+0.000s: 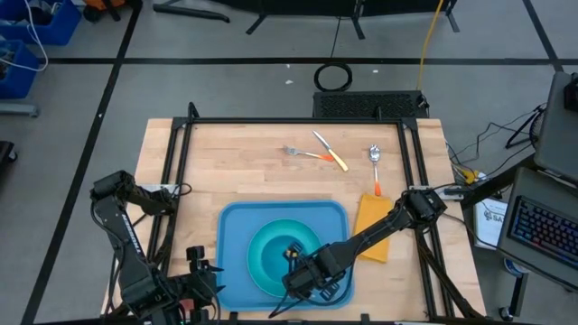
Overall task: Set up tray
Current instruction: Put the blue bowl on top of the green plate, then put the pink cup on the blue tray to the top right of the green plate
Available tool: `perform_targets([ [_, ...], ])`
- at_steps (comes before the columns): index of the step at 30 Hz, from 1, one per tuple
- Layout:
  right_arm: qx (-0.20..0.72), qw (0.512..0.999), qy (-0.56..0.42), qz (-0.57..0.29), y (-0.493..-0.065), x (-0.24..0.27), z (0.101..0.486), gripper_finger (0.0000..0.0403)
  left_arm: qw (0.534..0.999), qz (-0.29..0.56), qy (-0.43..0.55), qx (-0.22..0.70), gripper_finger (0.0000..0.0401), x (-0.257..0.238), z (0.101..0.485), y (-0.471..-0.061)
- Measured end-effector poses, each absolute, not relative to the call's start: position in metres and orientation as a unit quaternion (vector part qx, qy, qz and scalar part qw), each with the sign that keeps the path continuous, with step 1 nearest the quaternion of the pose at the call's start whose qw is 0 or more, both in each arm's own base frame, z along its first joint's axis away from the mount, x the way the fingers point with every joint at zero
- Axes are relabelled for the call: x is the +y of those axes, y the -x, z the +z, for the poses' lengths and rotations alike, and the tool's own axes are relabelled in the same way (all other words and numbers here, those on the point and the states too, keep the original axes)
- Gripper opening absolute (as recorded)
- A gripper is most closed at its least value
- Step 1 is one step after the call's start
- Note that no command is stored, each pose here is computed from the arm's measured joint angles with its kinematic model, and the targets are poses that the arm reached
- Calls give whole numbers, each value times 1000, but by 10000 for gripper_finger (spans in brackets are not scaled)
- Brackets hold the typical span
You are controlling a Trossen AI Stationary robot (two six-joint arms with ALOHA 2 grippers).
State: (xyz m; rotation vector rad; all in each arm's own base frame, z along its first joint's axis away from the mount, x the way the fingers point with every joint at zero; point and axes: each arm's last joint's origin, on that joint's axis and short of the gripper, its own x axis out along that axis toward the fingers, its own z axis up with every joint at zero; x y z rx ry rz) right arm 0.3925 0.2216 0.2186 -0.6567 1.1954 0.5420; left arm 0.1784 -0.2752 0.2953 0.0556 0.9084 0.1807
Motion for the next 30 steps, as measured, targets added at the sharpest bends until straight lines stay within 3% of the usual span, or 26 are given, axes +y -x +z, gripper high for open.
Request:
perform_targets([
  [18, 555, 741, 308, 221, -381, 229, 224, 118, 895, 86, -25, 438, 200, -277, 295, -176],
  [24, 524, 759, 342, 181, -370, 236, 244, 121, 893, 87, -17, 441, 200, -277, 295, -176],
  [30, 495, 807, 309, 92, -357, 240, 268, 121, 874, 90, 37, 477, 200, -278, 294, -174],
])
